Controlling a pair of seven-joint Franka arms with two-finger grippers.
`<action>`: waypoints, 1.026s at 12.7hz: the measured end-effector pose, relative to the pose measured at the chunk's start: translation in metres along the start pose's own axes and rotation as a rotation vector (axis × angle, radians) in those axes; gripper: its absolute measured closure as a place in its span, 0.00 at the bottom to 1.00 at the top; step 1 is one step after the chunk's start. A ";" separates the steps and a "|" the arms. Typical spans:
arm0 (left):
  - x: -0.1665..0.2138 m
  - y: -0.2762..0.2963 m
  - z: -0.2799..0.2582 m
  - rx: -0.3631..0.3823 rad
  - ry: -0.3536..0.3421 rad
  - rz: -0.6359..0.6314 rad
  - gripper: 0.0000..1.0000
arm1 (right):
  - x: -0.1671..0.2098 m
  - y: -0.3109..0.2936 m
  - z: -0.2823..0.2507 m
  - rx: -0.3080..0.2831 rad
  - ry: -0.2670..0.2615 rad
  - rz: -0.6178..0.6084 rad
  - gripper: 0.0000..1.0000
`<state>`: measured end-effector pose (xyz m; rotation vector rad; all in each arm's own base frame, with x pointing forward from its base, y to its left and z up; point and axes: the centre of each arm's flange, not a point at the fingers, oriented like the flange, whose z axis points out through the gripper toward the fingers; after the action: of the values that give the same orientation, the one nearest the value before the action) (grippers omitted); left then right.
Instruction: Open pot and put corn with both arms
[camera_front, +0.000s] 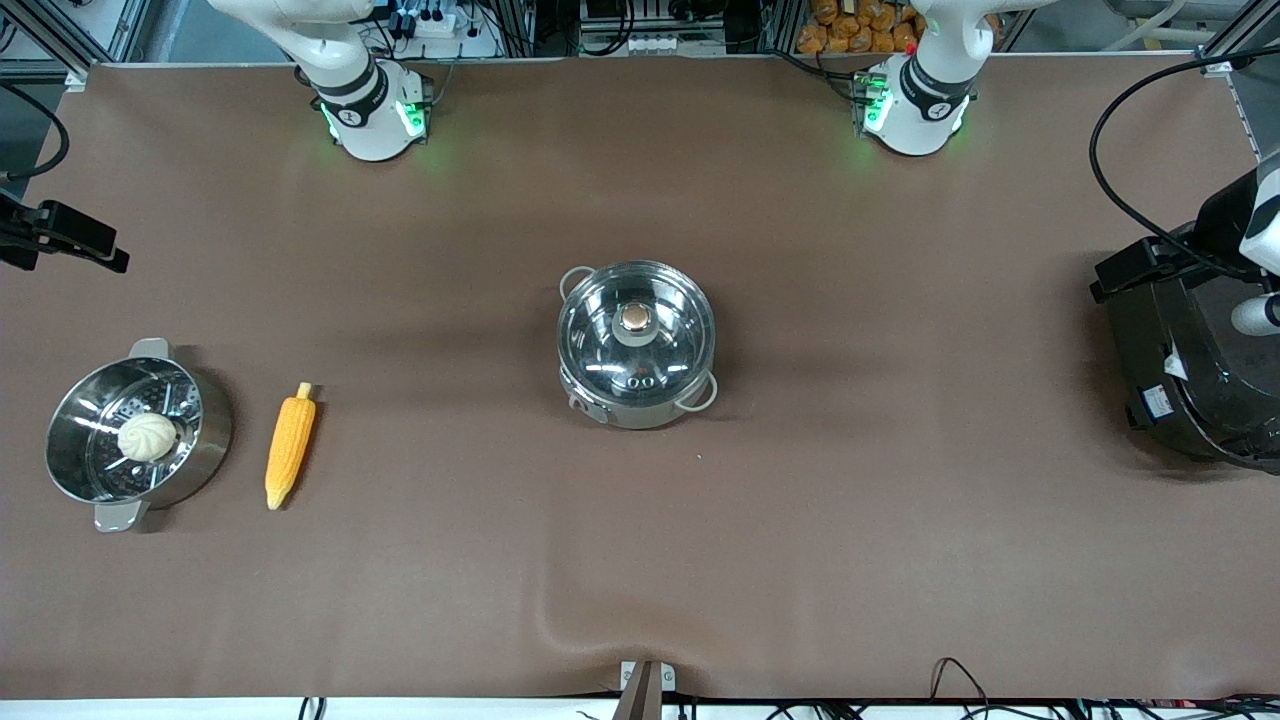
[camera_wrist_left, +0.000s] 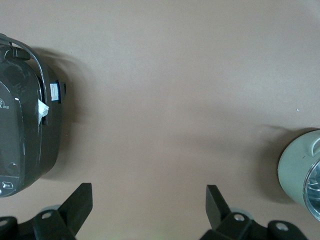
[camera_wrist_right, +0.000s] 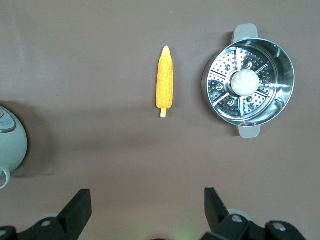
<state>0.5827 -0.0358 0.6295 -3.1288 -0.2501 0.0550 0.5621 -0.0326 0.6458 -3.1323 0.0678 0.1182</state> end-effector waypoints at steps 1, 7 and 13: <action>0.000 0.000 0.000 0.000 0.000 0.000 0.00 | 0.001 0.000 0.000 -0.001 0.008 -0.001 0.00; 0.000 0.001 0.001 0.001 -0.004 0.003 0.00 | 0.006 -0.001 0.000 -0.009 0.046 -0.002 0.00; 0.002 0.055 0.046 0.014 -0.084 0.089 0.00 | 0.006 -0.002 0.002 -0.009 0.042 -0.004 0.00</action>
<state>0.5922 -0.0897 0.5836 -3.1264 -0.1094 0.1885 0.5683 -0.0310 0.6438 -3.1439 0.0616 0.0527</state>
